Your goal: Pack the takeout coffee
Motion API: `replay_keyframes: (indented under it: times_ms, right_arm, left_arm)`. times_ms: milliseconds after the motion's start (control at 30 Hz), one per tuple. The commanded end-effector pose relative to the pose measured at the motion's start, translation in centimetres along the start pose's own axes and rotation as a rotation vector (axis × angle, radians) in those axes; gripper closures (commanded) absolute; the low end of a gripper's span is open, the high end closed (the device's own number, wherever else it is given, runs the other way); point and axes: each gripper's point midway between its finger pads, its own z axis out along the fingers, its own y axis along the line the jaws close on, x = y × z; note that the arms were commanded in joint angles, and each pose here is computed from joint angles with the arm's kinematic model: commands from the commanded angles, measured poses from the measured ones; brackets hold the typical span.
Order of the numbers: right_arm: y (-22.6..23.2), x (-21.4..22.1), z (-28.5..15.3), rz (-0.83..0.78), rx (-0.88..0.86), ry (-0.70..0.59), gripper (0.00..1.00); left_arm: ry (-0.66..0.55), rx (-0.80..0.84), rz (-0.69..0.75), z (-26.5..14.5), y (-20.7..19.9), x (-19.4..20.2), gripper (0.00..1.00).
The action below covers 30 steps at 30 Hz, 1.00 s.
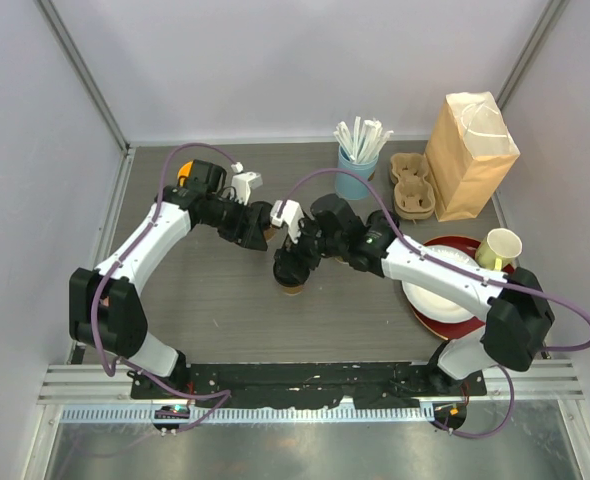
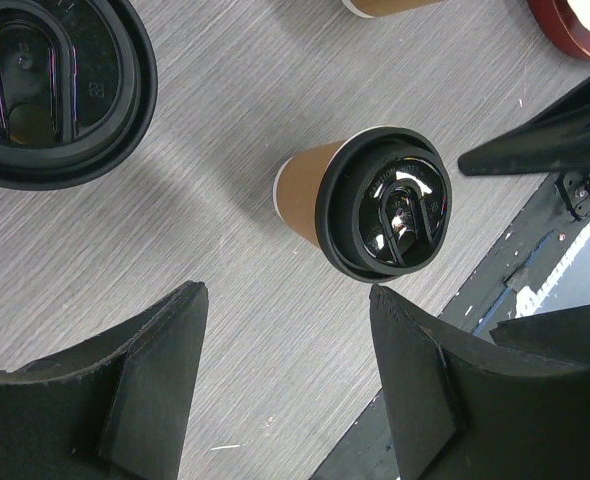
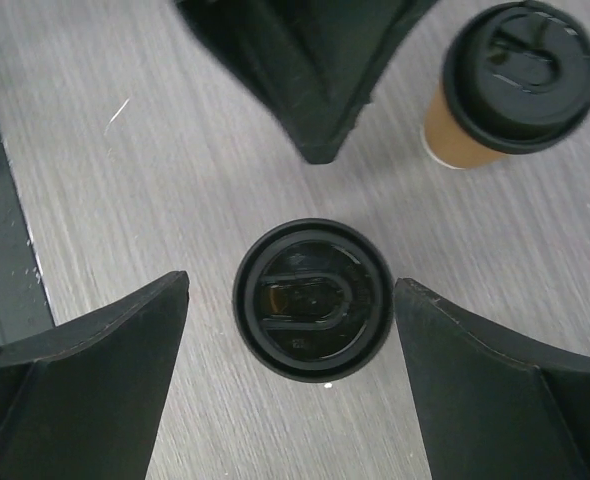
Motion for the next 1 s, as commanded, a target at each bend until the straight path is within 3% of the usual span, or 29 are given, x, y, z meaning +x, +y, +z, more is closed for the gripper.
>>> replay_keyframes:
  times_ms: [0, 67, 100, 133, 167, 300, 433, 533, 967]
  right_arm:
    - [-2.9, -2.2, -0.8, 0.114, 0.174, -0.012, 0.11]
    - [-3.6, -1.9, -0.9, 0.188, 0.204, -0.017, 0.28]
    - [-4.2, -1.9, -1.2, 0.221, 0.221, -0.027, 0.40]
    - [-4.6, -2.1, -1.7, 0.258, 0.235, -0.044, 0.62]
    - [-5.8, -1.8, -2.1, 0.319, 0.263, -0.065, 0.65]
    - [-6.6, -0.8, -2.9, 0.588, 0.285, -0.099, 0.64]
    - [-6.0, 1.0, -3.2, 0.717, 0.307, -0.094, 0.67]
    - [-6.0, 2.6, -3.6, 0.800, 0.318, -0.096, 0.69]
    - [-4.8, 5.3, -1.8, 0.907, 0.193, -0.104, 0.72]
  left_arm:
    - [-0.029, 0.011, 0.029, -0.5, -0.5, -1.3, 0.31]
    - [-0.031, 0.011, 0.026, -0.6, -0.6, -1.3, 0.32]
    - [-0.030, 0.012, 0.020, -0.4, -0.6, -1.2, 0.33]
    - [-0.029, 0.015, 0.016, -0.3, -0.7, -1.1, 0.36]
    - [-0.020, 0.020, 0.002, 0.0, -0.8, -0.6, 0.38]
    - [0.007, 0.041, -0.015, 1.2, -1.5, 0.5, 0.48]
    - [-0.012, 0.026, -0.105, 2.1, -1.2, 0.9, 0.63]
    - [-0.011, 0.048, -0.161, 2.9, -1.4, 1.0, 0.67]
    - [-0.004, 0.104, -0.261, 4.9, -1.6, 1.5, 0.67]
